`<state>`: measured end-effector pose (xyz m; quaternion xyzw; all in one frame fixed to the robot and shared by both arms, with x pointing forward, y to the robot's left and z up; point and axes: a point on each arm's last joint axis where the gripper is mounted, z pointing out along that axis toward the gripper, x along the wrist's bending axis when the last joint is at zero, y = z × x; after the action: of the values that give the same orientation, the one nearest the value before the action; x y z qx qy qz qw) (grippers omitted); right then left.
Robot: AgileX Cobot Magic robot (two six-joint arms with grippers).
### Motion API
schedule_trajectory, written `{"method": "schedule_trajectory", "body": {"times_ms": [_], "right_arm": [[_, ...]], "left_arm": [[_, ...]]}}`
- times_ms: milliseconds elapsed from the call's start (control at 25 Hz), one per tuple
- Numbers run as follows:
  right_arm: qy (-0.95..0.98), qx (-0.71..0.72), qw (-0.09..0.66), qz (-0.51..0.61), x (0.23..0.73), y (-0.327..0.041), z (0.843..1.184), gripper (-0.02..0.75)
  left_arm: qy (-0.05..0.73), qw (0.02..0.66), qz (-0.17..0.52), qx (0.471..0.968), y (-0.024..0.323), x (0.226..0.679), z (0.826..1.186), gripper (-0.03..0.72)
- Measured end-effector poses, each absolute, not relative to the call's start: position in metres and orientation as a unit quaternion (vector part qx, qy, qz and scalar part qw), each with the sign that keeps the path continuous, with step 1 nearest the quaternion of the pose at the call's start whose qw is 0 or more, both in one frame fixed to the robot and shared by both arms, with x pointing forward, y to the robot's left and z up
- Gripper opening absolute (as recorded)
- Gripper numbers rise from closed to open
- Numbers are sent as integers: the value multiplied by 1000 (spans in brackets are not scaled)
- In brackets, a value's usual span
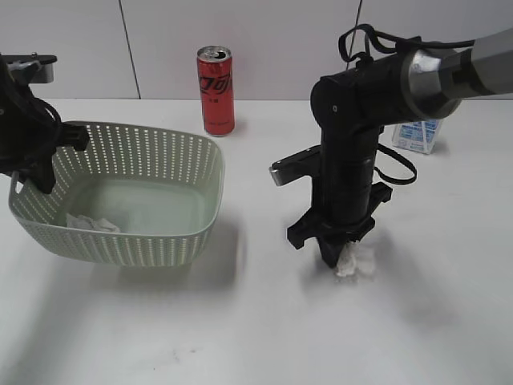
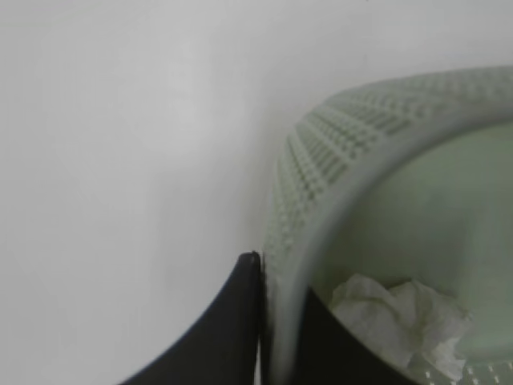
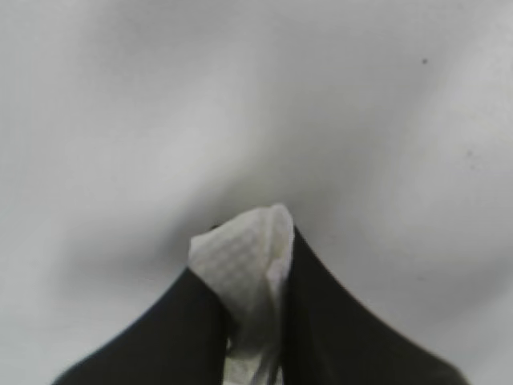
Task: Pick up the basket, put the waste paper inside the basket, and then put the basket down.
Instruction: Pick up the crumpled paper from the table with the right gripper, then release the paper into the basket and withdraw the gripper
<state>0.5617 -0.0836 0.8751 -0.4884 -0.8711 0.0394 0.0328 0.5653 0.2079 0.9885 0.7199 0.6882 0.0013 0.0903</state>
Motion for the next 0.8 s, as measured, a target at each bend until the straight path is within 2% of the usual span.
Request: {"method": "schedule_trajectory", "body": {"times_ms": [80, 120, 320, 520, 640, 800], "right_arm": [[-869, -493, 33, 40, 562, -84, 875, 87], [-868, -495, 32, 40, 562, -84, 875, 57], [-869, -495, 13, 14, 562, -84, 895, 39], [-879, -460, -42, -116, 562, -74, 991, 37], [-874, -427, -48, -226, 560, -55, 1047, 37], [-860, -369, -56, -347, 554, -20, 1089, 36]], "left_arm": [[688, 90, 1, 720, 208, 565, 989, -1], [688, 90, 1, 720, 208, 565, 989, -1], [688, 90, 1, 720, 208, 565, 989, -1], [699, 117, -14, 706, 202, 567, 989, -1], [697, 132, -19, 705, 194, 566, 990, -1], [679, 142, -20, 720, 176, 562, 991, -1]]}}
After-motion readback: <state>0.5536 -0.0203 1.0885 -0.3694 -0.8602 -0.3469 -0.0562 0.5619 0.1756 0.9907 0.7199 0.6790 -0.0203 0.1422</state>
